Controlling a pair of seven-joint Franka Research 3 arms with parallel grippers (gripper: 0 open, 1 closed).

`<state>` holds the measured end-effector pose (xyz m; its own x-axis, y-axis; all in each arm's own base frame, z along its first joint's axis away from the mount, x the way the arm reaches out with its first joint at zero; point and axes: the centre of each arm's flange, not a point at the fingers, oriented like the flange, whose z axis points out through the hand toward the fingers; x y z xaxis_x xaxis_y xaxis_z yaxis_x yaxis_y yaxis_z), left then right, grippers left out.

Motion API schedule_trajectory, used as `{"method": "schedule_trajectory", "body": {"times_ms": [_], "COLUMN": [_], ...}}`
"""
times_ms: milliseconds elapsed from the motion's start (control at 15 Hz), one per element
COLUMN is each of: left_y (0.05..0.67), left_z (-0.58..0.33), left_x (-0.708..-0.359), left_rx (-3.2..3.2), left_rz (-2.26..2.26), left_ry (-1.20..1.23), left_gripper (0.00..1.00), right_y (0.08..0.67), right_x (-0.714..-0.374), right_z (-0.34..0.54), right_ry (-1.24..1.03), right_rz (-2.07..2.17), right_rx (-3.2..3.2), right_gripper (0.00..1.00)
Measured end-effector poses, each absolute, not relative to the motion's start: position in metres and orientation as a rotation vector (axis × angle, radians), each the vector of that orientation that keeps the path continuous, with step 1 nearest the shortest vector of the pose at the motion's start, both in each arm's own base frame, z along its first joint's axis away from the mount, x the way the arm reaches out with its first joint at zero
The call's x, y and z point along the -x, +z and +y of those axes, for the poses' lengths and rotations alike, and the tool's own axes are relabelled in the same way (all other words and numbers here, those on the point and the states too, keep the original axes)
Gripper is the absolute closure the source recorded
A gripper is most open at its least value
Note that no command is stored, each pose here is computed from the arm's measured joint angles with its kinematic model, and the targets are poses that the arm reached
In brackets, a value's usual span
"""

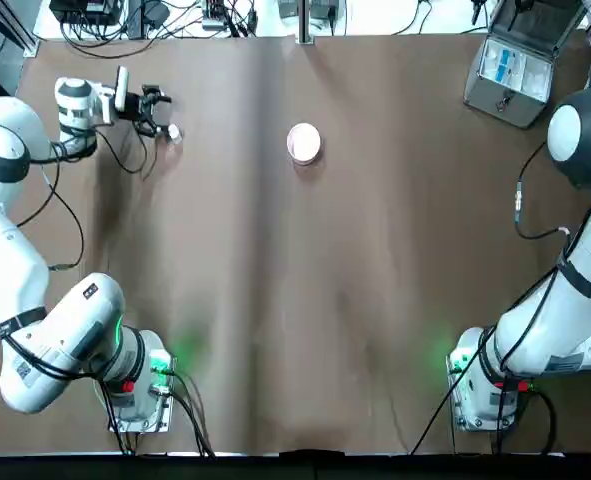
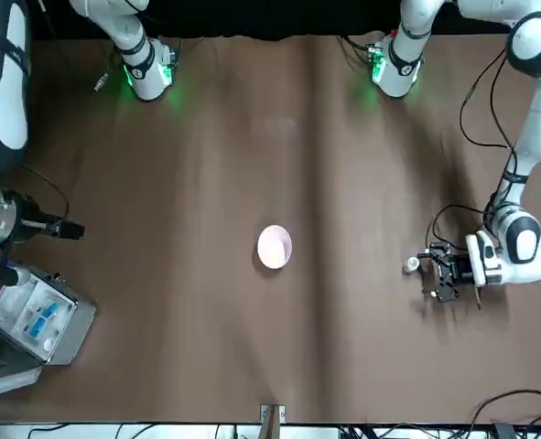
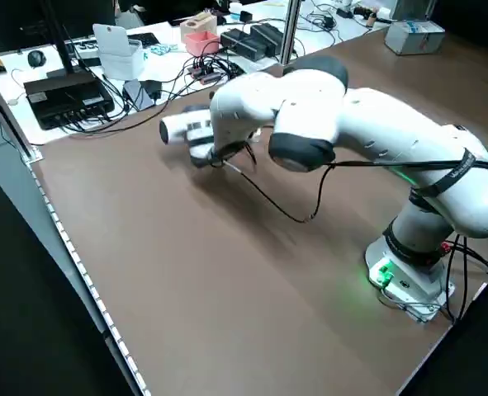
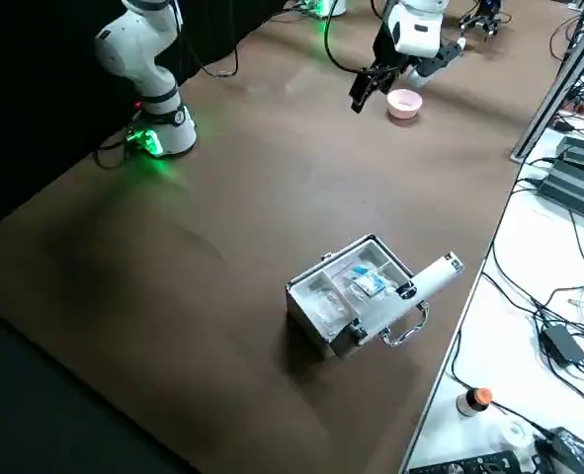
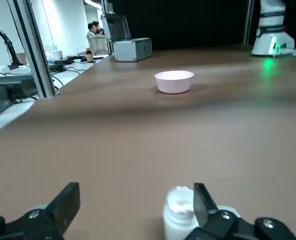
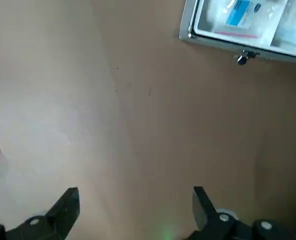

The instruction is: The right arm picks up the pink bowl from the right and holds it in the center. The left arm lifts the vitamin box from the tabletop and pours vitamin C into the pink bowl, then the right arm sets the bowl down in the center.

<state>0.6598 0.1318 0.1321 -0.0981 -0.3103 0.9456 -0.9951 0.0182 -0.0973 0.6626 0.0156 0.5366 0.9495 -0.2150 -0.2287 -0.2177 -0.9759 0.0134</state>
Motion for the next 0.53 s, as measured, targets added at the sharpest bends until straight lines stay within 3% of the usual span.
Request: {"method": "schedule_trajectory", "body": {"times_ms": [533], "left_y": [0.239], "left_z": [0.103], "left_x": [-0.688], "left_rx": [-1.416], "left_rz": [-1.657], "left_ry": [1.057], "left_gripper": [0.00], "right_y": [0.610], "right_x": [-0.637], "right_z": [0.003], "right_ry": [0.174], "right_rz": [0.160], "right_rx": [3.121], "right_gripper": [0.01]}}
